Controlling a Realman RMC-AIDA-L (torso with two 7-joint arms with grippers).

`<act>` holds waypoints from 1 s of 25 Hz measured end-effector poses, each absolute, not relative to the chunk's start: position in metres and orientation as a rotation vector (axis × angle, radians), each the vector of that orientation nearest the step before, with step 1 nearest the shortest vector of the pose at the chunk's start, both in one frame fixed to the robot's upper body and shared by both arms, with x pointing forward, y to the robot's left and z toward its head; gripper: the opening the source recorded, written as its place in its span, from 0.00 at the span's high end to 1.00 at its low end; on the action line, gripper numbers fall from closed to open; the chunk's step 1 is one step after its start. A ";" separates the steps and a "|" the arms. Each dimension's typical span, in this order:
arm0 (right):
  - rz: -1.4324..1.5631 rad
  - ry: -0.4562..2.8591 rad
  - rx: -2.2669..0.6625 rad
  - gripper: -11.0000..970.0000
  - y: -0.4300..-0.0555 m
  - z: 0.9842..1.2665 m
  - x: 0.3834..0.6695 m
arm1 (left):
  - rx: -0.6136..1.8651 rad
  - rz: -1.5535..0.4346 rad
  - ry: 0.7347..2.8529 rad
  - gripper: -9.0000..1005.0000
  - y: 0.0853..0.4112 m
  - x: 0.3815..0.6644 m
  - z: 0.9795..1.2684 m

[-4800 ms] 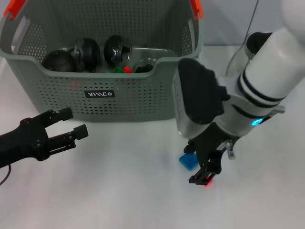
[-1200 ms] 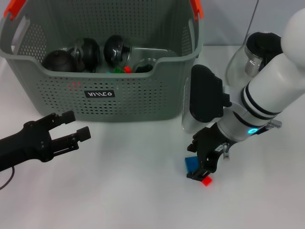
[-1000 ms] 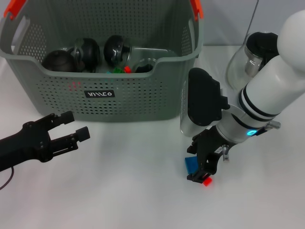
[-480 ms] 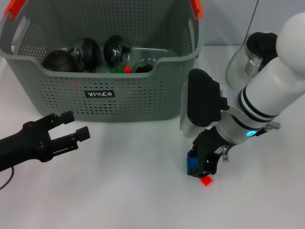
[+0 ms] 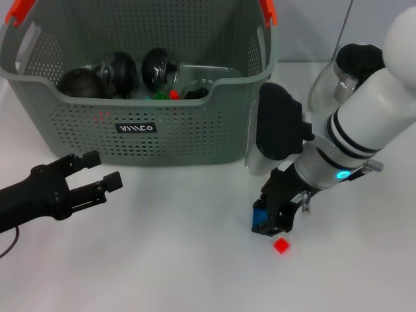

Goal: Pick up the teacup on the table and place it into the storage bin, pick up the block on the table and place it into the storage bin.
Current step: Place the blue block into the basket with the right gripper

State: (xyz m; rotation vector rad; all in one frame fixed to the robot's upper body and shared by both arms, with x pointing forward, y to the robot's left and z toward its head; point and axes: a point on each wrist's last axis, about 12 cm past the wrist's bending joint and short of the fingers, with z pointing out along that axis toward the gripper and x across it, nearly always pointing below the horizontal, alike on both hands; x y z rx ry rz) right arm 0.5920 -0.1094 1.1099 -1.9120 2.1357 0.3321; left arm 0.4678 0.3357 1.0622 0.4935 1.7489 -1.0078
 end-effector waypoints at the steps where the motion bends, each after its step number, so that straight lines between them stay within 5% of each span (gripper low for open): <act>1: 0.340 2.132 -1.905 0.53 -0.109 1.113 0.592 | 0.494 -1.008 1.749 0.15 0.336 0.468 1.062; 16: 1.023 1.601 -1.200 0.56 -0.199 1.226 0.592 | 0.492 -1.005 1.742 0.15 0.336 0.469 1.063; 25: 0.953 1.379 -1.119 0.56 -0.168 1.280 0.610 | 0.473 -1.019 1.749 0.15 0.336 0.470 1.064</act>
